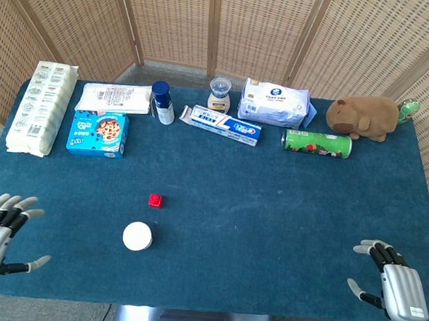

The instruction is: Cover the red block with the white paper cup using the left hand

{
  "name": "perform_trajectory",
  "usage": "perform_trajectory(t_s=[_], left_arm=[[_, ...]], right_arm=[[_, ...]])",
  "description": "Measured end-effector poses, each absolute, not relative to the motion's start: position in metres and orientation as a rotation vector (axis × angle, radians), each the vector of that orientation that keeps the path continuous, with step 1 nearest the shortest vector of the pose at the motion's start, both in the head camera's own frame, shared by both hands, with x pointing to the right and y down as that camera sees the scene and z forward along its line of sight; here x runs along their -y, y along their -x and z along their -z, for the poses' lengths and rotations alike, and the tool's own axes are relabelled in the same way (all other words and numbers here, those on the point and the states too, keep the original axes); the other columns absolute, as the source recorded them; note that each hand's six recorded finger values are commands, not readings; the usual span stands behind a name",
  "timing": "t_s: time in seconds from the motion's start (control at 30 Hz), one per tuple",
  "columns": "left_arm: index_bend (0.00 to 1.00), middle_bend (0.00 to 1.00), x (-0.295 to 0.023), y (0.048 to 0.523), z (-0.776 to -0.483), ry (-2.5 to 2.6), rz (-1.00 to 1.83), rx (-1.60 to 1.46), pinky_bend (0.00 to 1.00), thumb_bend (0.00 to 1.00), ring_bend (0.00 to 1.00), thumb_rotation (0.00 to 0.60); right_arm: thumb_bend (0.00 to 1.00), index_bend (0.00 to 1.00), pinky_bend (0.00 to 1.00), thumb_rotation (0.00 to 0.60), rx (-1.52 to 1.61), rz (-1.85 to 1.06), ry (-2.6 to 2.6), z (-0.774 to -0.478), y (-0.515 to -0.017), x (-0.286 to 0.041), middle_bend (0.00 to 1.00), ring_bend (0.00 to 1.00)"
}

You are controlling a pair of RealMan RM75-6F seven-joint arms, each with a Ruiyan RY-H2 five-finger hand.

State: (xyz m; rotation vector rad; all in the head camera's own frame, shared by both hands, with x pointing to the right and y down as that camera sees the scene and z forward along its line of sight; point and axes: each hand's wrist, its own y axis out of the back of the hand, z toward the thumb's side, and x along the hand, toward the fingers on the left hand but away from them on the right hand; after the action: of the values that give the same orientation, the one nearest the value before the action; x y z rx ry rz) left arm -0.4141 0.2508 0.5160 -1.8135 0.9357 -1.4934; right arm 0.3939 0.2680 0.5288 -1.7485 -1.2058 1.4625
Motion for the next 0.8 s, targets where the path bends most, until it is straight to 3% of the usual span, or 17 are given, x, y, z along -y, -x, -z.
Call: perform_trajectory(t_s=[0.33,0.8], left_arm=[[0.24,0.15,-0.229,0.366,-0.536,1.859,1.431,-0.642,0.01,0.14,0.00,0.449],[0.24,0.09,-0.217,0.297,-0.580,1.900,1.359,-0.485,0.00,0.15,0.00,0.495]], right_arm=[[0.26,0.34,0.29,0.600,1.234,-1.451,1.708,-0.517,-0.401,-0.270,0.29,0.22],[0.26,0.34,0.29,0.600,1.261,-1.467,1.665,-0.507,-0.413,-0.273,0.29,0.22]])
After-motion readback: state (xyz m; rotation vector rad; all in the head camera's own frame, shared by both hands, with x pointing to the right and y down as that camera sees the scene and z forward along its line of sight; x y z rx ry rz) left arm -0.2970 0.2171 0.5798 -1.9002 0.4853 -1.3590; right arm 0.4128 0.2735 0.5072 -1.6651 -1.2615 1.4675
